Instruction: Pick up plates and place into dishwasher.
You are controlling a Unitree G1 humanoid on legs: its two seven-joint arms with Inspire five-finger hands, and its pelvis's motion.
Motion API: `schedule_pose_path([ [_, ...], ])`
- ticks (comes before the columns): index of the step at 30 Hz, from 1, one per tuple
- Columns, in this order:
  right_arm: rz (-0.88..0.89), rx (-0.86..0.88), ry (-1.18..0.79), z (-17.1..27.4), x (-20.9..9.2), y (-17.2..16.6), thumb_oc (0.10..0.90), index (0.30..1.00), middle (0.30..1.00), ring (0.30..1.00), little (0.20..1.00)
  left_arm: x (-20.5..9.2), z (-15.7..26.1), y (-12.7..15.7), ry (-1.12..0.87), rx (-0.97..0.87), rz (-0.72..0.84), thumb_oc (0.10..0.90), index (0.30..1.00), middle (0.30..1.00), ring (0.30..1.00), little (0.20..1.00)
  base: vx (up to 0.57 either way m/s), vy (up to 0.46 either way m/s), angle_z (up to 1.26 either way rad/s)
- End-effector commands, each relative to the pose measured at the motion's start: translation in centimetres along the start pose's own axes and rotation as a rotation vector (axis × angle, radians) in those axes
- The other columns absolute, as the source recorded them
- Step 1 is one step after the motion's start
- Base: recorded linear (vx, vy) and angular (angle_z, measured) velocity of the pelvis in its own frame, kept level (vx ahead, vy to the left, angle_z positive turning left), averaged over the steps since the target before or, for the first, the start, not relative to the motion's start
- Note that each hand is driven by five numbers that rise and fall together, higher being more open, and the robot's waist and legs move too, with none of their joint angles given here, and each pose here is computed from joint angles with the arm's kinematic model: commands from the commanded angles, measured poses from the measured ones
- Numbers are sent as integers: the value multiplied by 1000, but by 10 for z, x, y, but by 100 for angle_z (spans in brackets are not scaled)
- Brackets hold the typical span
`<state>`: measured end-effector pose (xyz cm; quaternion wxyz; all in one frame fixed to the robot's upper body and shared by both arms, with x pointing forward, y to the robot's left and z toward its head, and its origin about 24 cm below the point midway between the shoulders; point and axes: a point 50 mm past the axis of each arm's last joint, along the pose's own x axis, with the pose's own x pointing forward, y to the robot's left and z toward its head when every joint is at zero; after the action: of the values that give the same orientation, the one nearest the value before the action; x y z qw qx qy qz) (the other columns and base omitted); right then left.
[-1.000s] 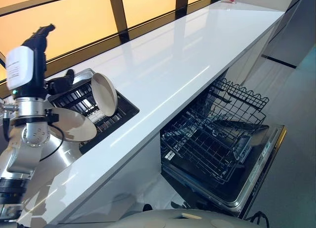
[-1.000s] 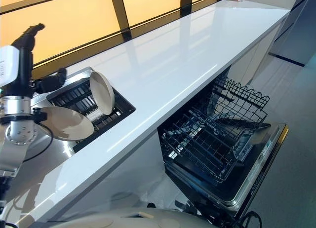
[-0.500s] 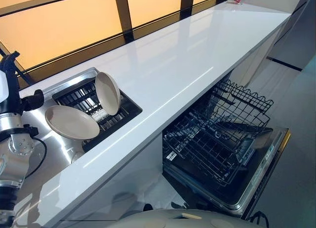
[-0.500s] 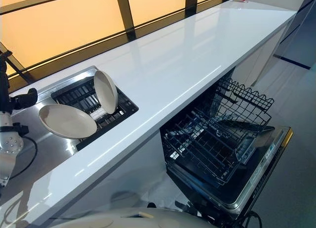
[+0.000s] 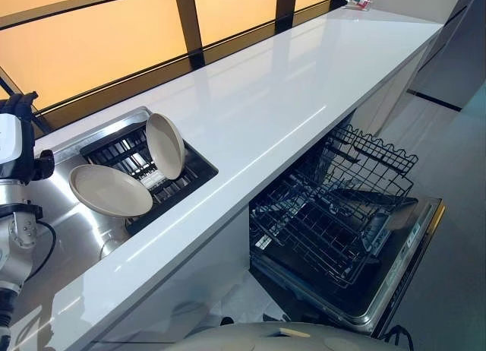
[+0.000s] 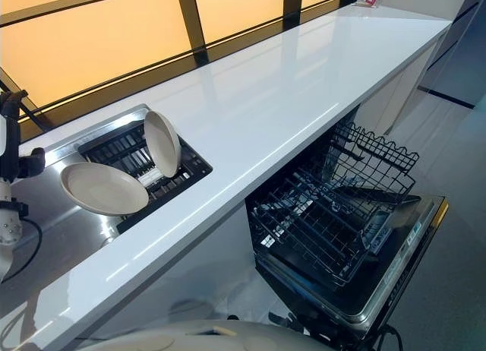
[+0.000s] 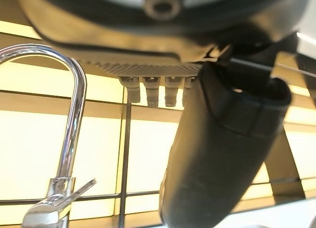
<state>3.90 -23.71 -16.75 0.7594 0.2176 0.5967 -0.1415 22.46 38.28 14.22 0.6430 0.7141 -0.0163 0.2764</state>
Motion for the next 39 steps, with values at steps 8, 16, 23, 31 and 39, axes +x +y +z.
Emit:
schedule_pose_path([
  [8,5,-24,21,13,0,1,800,900,900,900,900,38,-27,60,-19,236,148,800,900,900,900,900,6,-2,-6],
  [16,8,-38,24,16,1,3,800,900,900,900,900,41,-23,47,-98,301,25,800,900,900,900,900,2,-3,-2],
  [23,6,-31,22,18,1,4,800,900,900,900,900,49,-12,48,-166,353,-69,800,900,900,900,900,0,0,0],
  [31,5,-19,16,19,2,6,800,900,900,900,900,59,1,60,-183,418,-168,800,900,900,900,900,0,0,0],
  [39,3,-14,14,20,1,5,800,900,900,900,900,64,-9,78,-132,436,-166,800,900,900,900,900,0,0,0],
])
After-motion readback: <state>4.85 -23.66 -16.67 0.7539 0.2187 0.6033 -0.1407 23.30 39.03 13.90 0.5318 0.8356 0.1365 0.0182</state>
